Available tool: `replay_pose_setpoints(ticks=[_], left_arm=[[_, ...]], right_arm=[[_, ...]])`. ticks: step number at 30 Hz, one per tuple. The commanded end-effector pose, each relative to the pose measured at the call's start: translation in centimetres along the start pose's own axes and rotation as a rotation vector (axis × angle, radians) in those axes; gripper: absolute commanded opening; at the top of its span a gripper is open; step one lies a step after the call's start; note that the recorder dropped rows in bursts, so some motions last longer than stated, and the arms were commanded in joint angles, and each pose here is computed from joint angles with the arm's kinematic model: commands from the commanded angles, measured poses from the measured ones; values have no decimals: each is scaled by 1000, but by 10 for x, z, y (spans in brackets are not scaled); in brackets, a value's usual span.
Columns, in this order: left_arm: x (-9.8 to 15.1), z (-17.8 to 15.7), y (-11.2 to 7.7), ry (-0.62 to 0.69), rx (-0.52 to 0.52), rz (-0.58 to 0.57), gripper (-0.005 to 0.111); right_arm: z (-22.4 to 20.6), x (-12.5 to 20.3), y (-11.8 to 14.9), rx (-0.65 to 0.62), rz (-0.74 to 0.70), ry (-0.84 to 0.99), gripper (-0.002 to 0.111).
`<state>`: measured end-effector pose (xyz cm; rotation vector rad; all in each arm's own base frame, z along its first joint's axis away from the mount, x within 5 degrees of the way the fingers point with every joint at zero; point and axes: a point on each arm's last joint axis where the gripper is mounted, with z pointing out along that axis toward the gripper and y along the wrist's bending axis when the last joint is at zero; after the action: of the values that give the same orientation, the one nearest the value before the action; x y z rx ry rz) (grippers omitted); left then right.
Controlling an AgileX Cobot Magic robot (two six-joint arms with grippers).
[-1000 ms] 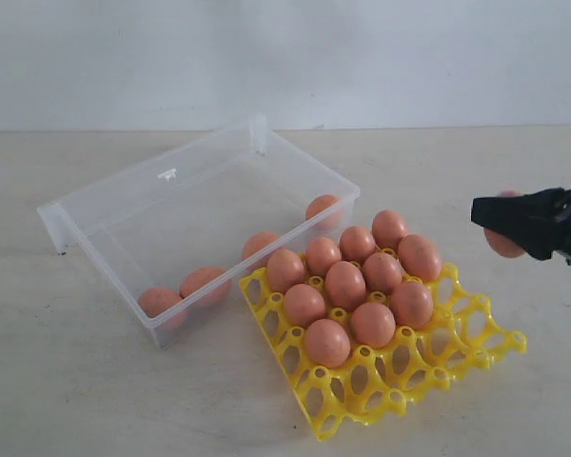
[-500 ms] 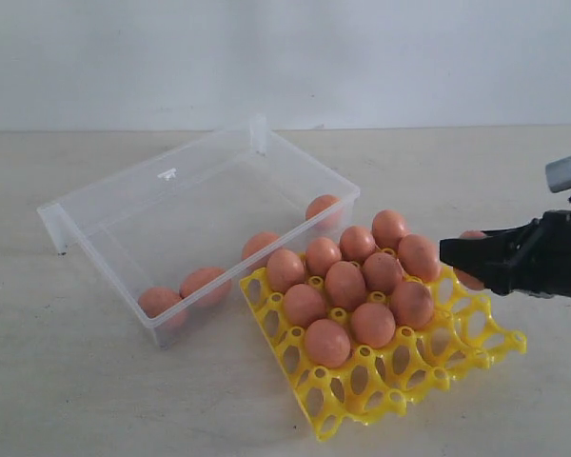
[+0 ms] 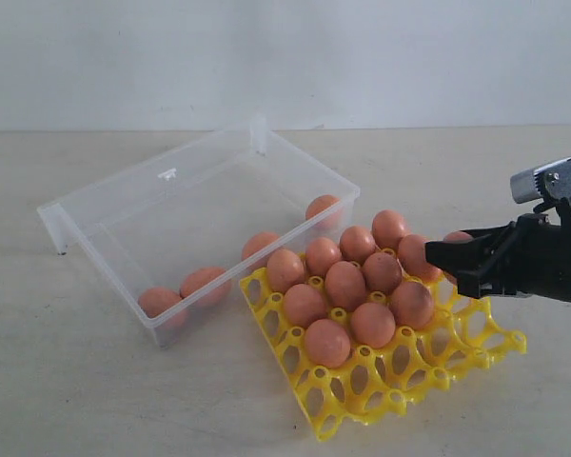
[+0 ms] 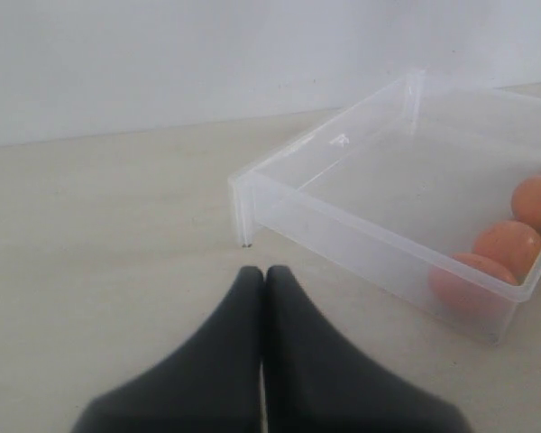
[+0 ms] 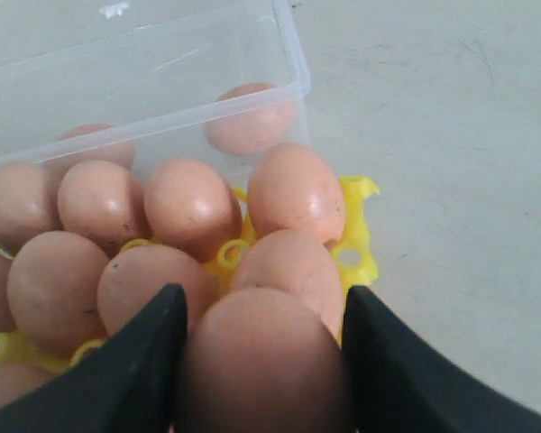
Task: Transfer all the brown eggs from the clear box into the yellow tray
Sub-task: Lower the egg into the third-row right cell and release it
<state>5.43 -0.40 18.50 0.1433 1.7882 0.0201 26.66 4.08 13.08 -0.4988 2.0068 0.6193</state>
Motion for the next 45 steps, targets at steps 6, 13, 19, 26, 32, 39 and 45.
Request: replay_pose_setpoints(ticks=[6, 13, 19, 26, 32, 39, 45], left_arm=[[-1, 0, 0, -7, -4, 1, -4], [-1, 0, 0, -7, -4, 1, -4], [-1, 0, 0, -7, -4, 1, -4], [-1, 0, 0, -7, -4, 1, -4], [-1, 0, 0, -7, -4, 1, -4], [-1, 0, 0, -7, -4, 1, -4], [-1, 0, 0, -7, -4, 1, -4]], right_arm=[[2, 4, 0, 16, -32, 53, 10], [2, 4, 0, 16, -32, 53, 35], [2, 3, 1, 8, -25, 42, 51], [2, 2, 2, -1, 18, 29, 53], [2, 0, 1, 8, 35, 12, 53], [0, -12, 9, -85, 129, -117, 53], [-4, -33, 20, -232, 301, -278, 51]])
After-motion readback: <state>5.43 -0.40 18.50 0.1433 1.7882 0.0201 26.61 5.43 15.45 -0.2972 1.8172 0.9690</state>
